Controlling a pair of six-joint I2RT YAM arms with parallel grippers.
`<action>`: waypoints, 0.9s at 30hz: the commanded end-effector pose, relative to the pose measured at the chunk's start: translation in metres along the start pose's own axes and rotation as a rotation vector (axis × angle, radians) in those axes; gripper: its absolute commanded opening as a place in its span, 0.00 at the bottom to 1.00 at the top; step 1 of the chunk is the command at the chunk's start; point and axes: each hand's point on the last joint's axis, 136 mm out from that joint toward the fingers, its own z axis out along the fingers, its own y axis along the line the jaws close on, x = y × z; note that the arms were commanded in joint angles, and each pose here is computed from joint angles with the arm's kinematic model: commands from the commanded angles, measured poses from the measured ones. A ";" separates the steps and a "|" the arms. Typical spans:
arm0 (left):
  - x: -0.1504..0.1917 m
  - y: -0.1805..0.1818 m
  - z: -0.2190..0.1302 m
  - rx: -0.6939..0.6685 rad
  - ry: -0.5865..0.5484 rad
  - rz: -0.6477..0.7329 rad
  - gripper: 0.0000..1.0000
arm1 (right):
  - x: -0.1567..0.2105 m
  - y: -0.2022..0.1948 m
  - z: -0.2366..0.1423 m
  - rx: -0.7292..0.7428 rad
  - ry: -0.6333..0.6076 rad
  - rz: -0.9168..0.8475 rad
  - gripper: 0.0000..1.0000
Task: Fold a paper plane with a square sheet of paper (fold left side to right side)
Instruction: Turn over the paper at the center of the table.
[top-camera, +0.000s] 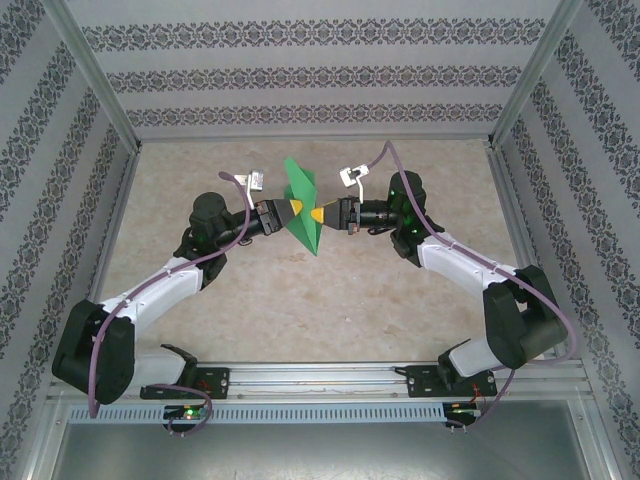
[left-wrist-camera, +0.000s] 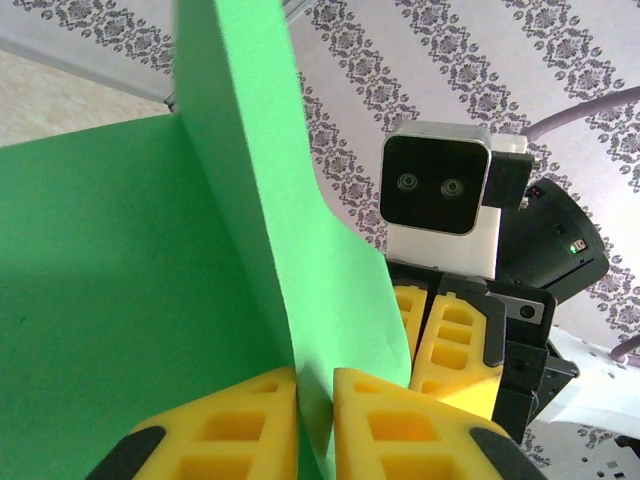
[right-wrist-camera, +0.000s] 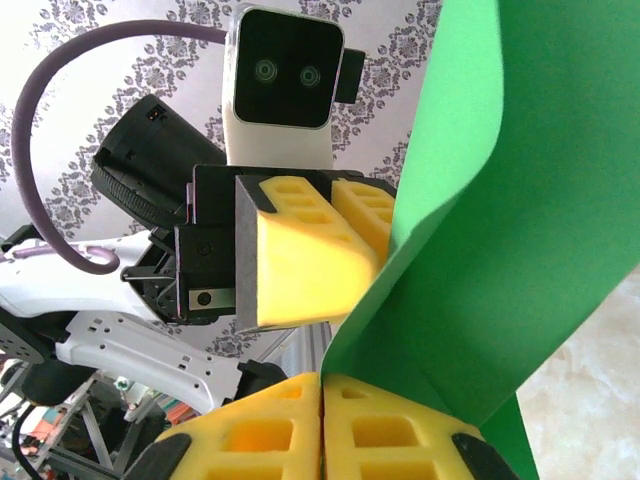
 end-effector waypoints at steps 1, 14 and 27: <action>-0.015 -0.028 0.001 0.074 -0.045 0.070 0.14 | -0.012 0.007 -0.004 -0.006 -0.030 -0.037 0.15; -0.015 -0.042 0.006 0.111 -0.080 0.143 0.11 | -0.006 -0.013 -0.053 0.169 -0.130 0.048 0.57; -0.012 -0.050 0.023 0.154 -0.061 0.150 0.10 | 0.018 -0.003 -0.032 0.119 -0.112 0.073 0.85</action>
